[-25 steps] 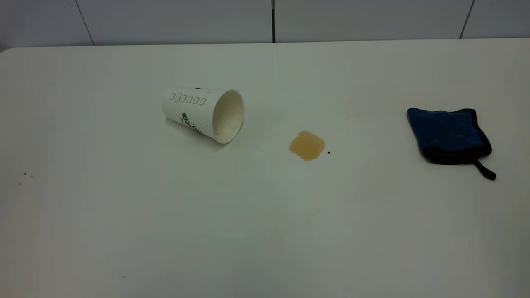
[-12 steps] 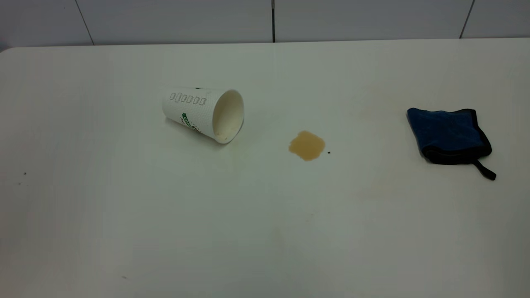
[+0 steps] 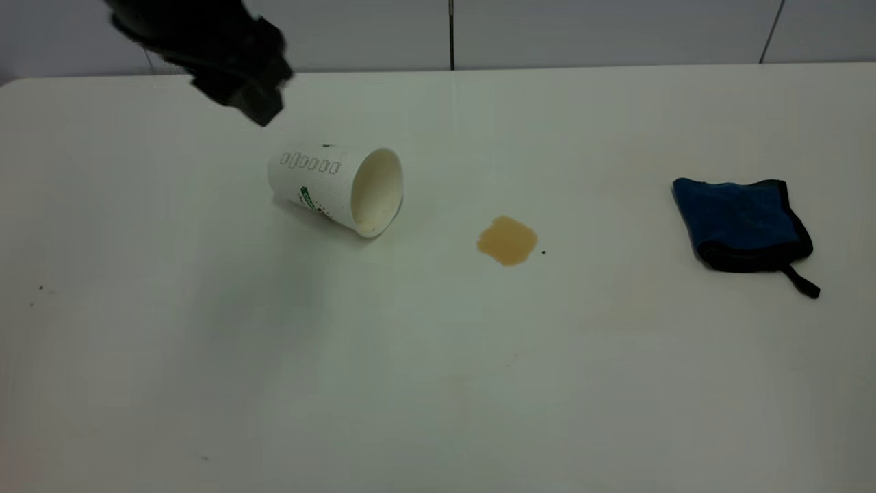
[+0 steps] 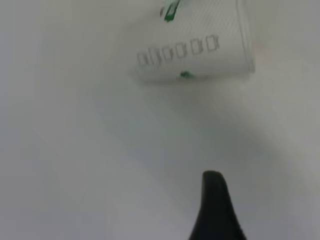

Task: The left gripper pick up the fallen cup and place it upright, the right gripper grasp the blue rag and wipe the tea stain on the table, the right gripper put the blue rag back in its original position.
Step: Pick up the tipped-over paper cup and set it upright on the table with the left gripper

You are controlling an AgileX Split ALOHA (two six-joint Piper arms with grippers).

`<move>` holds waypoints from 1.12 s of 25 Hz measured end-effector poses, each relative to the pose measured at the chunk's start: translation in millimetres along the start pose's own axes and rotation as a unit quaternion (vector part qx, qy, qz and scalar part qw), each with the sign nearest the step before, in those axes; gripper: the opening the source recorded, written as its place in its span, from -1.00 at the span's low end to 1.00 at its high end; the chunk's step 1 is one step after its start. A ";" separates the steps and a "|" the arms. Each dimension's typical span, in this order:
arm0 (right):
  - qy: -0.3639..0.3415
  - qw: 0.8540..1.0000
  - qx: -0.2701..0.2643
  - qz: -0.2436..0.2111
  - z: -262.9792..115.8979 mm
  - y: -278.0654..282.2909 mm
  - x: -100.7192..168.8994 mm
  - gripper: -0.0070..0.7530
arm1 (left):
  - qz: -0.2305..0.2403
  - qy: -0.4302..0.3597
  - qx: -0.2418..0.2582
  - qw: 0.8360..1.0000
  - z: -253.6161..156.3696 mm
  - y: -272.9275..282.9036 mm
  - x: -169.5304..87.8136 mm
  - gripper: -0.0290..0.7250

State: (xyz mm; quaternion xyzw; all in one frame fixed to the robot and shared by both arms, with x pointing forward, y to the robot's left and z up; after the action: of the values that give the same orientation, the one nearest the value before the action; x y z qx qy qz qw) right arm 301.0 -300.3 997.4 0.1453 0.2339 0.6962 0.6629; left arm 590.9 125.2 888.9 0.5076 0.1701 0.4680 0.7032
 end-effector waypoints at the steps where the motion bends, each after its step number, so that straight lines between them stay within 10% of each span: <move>1: 0.000 1.000 0.000 0.000 0.0 0.0 0.0 0.42 | 0.008 -0.006 -0.005 1.000 11.1 -8.6 -9.1 0.56; 14: 0.000 1.000 0.000 0.000 0.0 0.0 0.0 0.42 | 0.163 0.014 -0.068 0.984 82.0 -101.6 -62.0 0.56; 28: 0.000 1.000 0.000 0.000 0.0 0.0 0.0 0.42 | 0.221 0.011 -0.018 0.975 44.5 -151.8 -60.5 0.56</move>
State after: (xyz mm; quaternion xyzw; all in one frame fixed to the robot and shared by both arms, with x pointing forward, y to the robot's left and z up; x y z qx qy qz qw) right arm 301.0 -300.3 997.4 0.1451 0.2341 0.6963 0.6628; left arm 665.8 43.1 761.0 0.5149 0.0526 0.6204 0.5893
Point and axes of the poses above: a point on each arm's last joint axis where the gripper is mounted, y pointing back along that axis away from the gripper, x along the wrist's bending axis when the last joint is at zero, z = x × y, the point moved 8 cm from there along -y, pointing out along that axis toward the gripper, and after that the axes turned 9 degrees about y, right-handed, at the moved point
